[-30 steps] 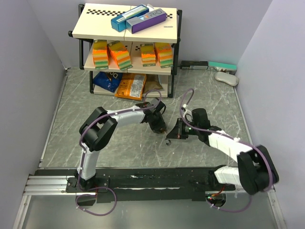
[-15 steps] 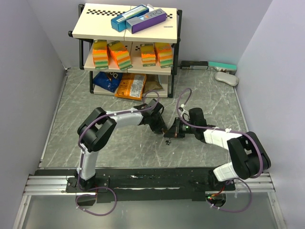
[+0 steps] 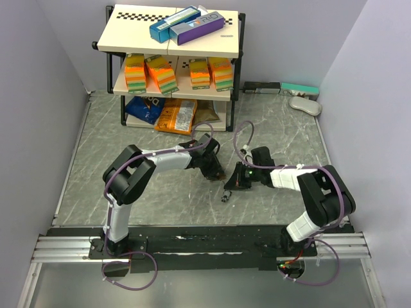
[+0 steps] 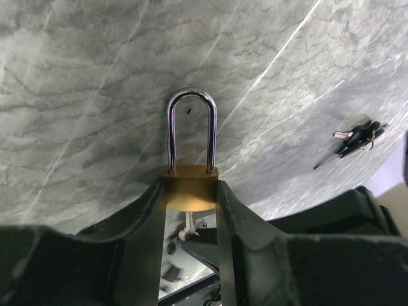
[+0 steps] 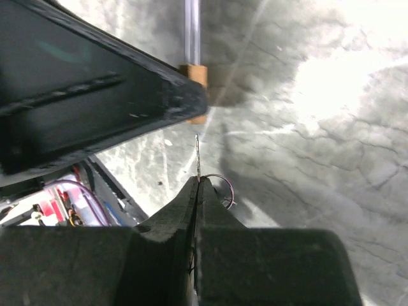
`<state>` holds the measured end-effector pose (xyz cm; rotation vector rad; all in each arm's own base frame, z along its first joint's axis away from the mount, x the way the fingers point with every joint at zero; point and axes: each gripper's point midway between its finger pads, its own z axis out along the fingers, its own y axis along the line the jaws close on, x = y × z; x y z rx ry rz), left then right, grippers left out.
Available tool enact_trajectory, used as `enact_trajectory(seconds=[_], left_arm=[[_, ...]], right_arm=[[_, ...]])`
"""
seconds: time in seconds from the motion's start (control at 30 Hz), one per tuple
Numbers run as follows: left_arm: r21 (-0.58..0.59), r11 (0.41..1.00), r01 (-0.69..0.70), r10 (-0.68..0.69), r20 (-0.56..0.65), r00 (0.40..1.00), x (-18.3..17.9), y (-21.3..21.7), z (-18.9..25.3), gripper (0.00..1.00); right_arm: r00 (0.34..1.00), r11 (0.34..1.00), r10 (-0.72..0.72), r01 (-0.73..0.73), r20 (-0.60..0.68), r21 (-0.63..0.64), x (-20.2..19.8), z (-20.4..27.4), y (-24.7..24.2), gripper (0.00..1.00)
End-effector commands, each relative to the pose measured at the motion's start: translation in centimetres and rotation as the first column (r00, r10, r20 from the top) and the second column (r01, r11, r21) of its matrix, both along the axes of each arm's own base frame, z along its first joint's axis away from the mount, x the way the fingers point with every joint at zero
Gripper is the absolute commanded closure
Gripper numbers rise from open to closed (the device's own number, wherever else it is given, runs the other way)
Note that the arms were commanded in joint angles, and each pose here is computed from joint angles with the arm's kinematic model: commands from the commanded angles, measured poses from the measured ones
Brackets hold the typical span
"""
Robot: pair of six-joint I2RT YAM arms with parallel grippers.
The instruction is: Unlock with the key
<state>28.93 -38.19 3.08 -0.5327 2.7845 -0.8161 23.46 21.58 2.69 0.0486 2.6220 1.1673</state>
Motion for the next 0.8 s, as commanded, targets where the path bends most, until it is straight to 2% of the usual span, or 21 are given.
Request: enact_trajectory(seconds=[0.0, 0.4, 0.77], left_arm=[[0.068, 0.997, -0.026, 0.027, -0.017, 1.000, -0.4, 1.8, -1.1, 0.99], [0.053, 0.999, 0.003, -0.002, -0.018, 1.000, -0.3, 1.5, -1.2, 0.99], [0.034, 0.999, 0.017, -0.017, -0.017, 1.000, -0.3, 1.2, -1.2, 0.99]], right_arm=[[0.999, 1.000, 0.015, -0.015, 0.029, -0.016, 0.6, -0.3, -0.1, 1.00], [0.995, 0.999, 0.018, -0.022, 0.094, 0.049, 1.4, 0.6, 0.2, 1.00], [0.995, 0.998, 0.011, -0.017, 0.099, 0.060, 1.9, 0.5, 0.2, 1.00]])
